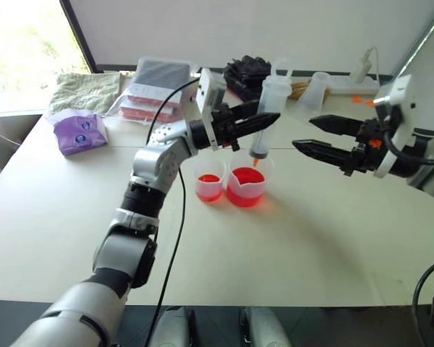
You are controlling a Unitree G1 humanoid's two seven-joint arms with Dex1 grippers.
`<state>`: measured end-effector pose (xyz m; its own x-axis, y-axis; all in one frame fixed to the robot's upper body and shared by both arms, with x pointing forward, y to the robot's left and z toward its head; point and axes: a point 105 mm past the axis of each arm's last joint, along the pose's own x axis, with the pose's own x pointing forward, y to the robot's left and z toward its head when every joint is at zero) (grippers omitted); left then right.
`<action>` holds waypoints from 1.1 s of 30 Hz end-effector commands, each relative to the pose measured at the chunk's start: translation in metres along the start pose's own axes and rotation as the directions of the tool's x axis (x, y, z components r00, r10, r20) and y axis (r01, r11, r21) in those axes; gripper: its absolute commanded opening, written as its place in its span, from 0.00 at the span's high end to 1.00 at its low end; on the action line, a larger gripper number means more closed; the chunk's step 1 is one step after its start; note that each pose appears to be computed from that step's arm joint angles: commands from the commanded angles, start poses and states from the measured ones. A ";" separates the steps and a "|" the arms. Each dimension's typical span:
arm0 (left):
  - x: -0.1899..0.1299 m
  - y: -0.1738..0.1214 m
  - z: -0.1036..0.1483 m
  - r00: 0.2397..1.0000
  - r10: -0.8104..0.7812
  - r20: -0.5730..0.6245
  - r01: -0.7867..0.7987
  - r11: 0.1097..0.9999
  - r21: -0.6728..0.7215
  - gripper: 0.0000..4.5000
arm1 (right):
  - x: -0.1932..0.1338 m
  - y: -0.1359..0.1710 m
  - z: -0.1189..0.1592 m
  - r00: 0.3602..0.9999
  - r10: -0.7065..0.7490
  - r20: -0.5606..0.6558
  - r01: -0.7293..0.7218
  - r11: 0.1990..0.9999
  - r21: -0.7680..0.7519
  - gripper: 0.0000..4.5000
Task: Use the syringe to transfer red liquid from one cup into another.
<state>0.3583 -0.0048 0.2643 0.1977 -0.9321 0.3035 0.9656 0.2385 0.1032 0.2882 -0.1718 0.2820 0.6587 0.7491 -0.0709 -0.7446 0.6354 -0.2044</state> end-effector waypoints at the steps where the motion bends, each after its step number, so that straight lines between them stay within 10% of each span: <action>1: -0.001 -0.009 0.010 0.998 -0.008 0.058 0.001 0.993 0.122 0.68 | -0.005 0.000 0.015 0.999 -0.007 0.033 0.008 0.999 -0.045 0.23; 33: -0.034 -0.020 -0.051 0.991 0.127 0.049 -0.135 0.965 0.226 0.68 | 0.013 0.008 0.013 0.999 0.029 0.043 -0.031 0.999 0.039 0.23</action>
<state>0.3445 0.0091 0.1956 0.3256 -0.8848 0.3333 0.8772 0.4142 0.2427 0.2948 -0.1618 0.2824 0.6445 0.7620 -0.0634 -0.7622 0.6336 -0.1324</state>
